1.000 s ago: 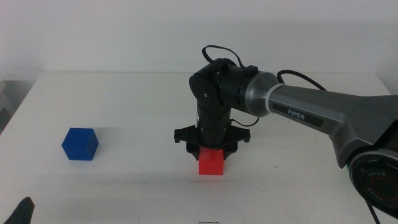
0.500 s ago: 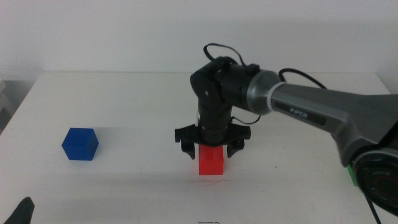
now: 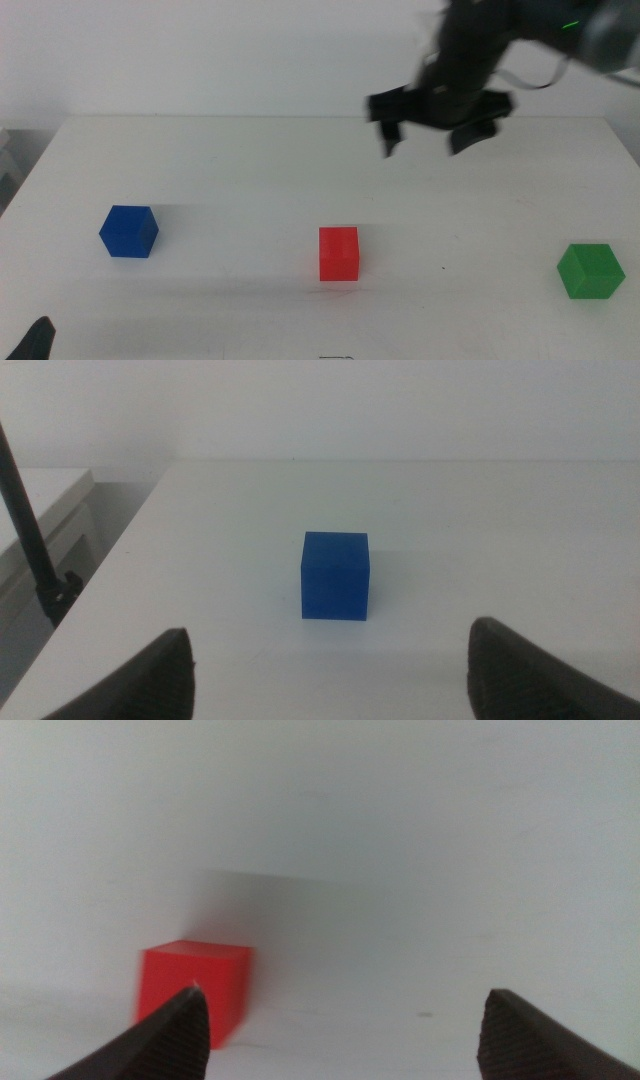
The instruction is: Stack red cubes first, then green, then blue cubes in a specific spot.
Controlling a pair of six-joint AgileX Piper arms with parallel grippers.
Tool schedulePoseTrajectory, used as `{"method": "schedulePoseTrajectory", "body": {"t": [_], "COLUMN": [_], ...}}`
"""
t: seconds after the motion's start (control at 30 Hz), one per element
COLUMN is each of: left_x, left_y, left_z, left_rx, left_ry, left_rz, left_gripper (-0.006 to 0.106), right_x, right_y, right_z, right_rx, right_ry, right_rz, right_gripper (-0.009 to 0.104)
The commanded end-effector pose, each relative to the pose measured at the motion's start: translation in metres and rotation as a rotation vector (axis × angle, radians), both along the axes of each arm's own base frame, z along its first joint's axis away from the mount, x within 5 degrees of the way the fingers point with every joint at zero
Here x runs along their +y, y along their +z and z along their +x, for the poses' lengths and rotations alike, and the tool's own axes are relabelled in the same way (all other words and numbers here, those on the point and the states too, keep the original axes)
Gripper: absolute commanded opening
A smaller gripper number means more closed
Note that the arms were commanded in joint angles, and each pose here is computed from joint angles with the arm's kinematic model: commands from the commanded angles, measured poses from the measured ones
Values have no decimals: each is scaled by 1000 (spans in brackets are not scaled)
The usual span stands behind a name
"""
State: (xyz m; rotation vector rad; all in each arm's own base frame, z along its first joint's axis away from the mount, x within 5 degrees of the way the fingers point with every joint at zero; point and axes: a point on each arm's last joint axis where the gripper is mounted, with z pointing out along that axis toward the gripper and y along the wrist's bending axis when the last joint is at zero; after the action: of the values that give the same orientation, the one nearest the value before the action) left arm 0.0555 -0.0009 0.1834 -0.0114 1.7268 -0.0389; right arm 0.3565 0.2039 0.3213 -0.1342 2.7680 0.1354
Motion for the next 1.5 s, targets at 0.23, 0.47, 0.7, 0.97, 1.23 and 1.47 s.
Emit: {"method": "schedulePoseTrajectory", "body": {"t": [0.23, 0.47, 0.7, 0.97, 1.23, 1.47], "left_x": [0, 0, 0, 0, 0, 0], "left_y": [9, 9, 9, 9, 9, 9], "left_z": [-1, -1, -1, -1, -1, -1], "left_rx": [-101, -101, -101, -101, -101, -101], "left_ry": [-3, -3, -3, -3, -3, -3], "left_rz": [-10, -10, -10, -10, -10, -10], "left_gripper": [94, 94, 94, 94, 94, 94], "right_x": [-131, -190, -208, -212, -213, -214], "right_y": [30, 7, -31, -73, -105, -117], "right_z": [-29, -38, -41, -31, -17, -13], "right_rx": [-18, 87, 191, 212, 261, 289], "right_ry": [-143, -291, -199, -147, -137, -132], "right_rz": [-56, -77, -82, -58, -71, -82], "right_gripper": [94, 94, 94, 94, 93, 88]}}
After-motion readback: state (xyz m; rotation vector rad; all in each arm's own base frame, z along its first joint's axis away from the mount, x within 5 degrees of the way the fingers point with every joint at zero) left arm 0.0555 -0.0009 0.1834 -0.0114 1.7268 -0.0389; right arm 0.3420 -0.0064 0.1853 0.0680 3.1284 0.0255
